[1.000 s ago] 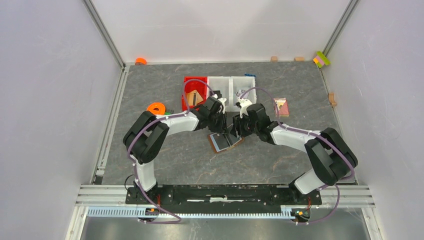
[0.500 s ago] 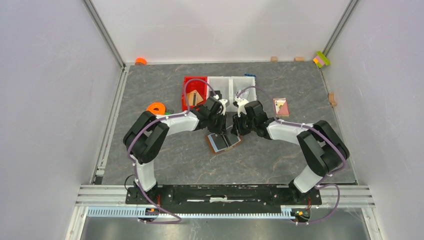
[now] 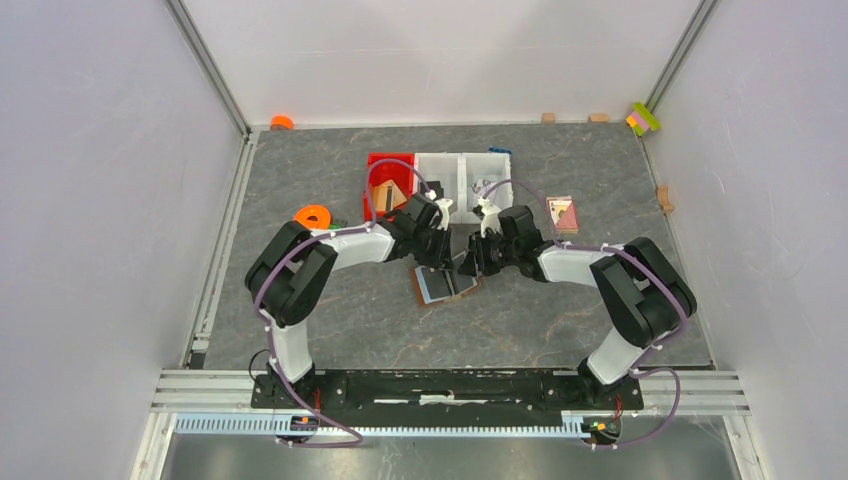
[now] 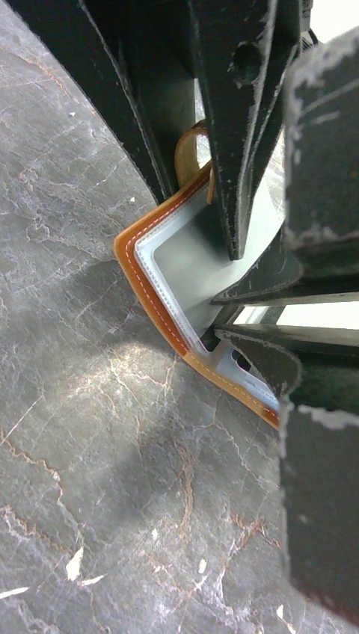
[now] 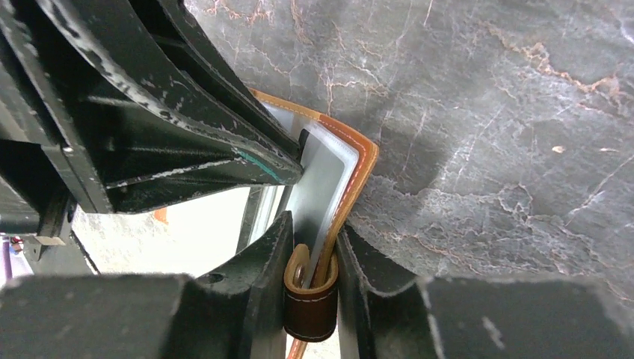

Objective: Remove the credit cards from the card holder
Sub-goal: Remove the credit card from the card holder.

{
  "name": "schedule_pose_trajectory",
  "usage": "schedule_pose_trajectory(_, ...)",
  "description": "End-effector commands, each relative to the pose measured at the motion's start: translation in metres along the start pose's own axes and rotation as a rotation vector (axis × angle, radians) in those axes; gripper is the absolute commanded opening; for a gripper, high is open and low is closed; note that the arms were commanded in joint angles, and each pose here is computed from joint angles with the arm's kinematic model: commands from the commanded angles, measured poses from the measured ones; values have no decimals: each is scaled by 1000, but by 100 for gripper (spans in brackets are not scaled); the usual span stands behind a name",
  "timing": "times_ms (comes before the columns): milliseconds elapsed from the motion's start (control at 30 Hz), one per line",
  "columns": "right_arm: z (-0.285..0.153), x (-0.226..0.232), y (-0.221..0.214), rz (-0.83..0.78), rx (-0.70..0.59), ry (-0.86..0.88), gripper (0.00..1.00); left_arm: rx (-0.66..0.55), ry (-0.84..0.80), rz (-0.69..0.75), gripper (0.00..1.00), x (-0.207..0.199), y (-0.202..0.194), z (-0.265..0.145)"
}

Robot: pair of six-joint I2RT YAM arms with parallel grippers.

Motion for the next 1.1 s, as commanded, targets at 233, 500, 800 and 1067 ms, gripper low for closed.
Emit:
schedule_pose_trajectory(233, -4, 19, 5, 11, -32, 87, 5, -60, -24, 36, 22, 2, -1, -4)
schedule_pose_trajectory(500, -27, 24, 23, 96, -192, 160, 0, -204, -180, -22, 33, -21, 18, -64)
schedule_pose_trajectory(800, -60, 36, 46, 138, -336, 240, 0, -215, -405, -84, 33, -43, 19, -86)
schedule_pose_trajectory(1067, -86, 49, 60, 190, -457, 350, 0, -220, -525, -86, 33, -61, 19, -98)
Point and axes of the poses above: each gripper's point midway between its finger pads, its own z axis out along the fingers, its own x axis along the line the jaws close on, y = z × x, the point moved 1 cm from there along -z, back along the fingers, and after that the axes turned 13 degrees about -z, right-handed, at the moved point
